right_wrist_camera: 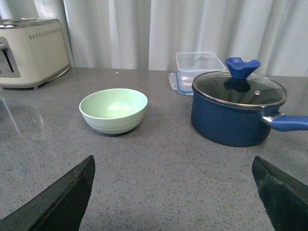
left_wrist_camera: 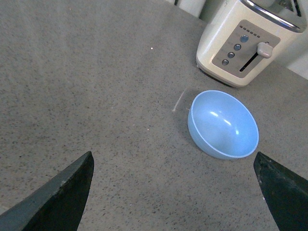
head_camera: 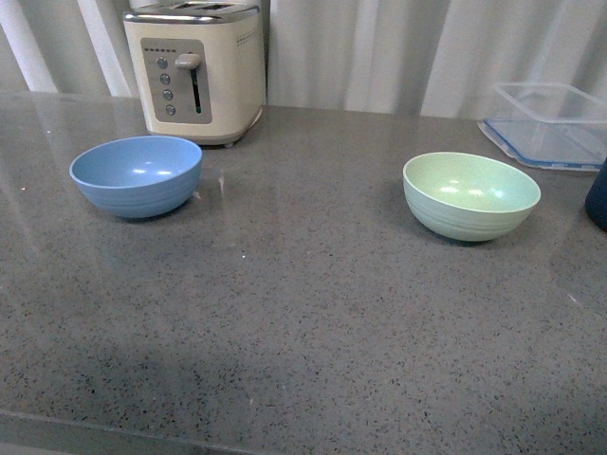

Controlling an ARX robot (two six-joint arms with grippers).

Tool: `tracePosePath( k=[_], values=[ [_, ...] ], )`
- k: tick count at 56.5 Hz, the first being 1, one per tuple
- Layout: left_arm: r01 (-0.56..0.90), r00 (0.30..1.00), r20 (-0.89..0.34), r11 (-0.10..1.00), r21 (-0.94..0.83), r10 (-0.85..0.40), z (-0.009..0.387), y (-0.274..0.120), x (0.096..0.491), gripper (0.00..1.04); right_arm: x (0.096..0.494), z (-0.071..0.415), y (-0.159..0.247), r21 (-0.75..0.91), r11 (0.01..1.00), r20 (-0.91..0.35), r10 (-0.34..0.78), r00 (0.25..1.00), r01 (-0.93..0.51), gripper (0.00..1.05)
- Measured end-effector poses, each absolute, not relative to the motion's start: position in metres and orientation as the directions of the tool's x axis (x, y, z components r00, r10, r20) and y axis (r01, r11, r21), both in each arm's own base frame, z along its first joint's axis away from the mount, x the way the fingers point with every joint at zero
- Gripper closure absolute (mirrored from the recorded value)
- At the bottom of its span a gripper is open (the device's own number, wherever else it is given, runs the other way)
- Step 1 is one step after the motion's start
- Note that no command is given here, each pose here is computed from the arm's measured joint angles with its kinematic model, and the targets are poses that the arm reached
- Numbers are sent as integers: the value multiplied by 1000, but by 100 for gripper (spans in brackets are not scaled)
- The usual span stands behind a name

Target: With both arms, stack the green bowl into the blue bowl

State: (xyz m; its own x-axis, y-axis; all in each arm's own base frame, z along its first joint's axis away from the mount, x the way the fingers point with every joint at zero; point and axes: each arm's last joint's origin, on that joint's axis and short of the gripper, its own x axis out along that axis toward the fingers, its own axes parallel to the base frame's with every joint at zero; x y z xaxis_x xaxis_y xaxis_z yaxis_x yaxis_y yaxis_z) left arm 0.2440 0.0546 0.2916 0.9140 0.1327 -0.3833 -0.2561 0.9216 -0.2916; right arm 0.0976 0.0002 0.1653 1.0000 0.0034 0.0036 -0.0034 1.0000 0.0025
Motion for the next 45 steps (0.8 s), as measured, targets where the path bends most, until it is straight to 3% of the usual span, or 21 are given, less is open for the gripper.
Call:
tracePosePath(
  k=[15,45],
  values=[
    [-245,830,-558,902,-357,5,266,40,329,7,98,165,0,2,1000,4,3,1000,-3,10],
    [-299,739,-674,890,-344,-12,222,17,411,7,98,165,0,2,1000,4,3,1000,-3,10]
  ],
)
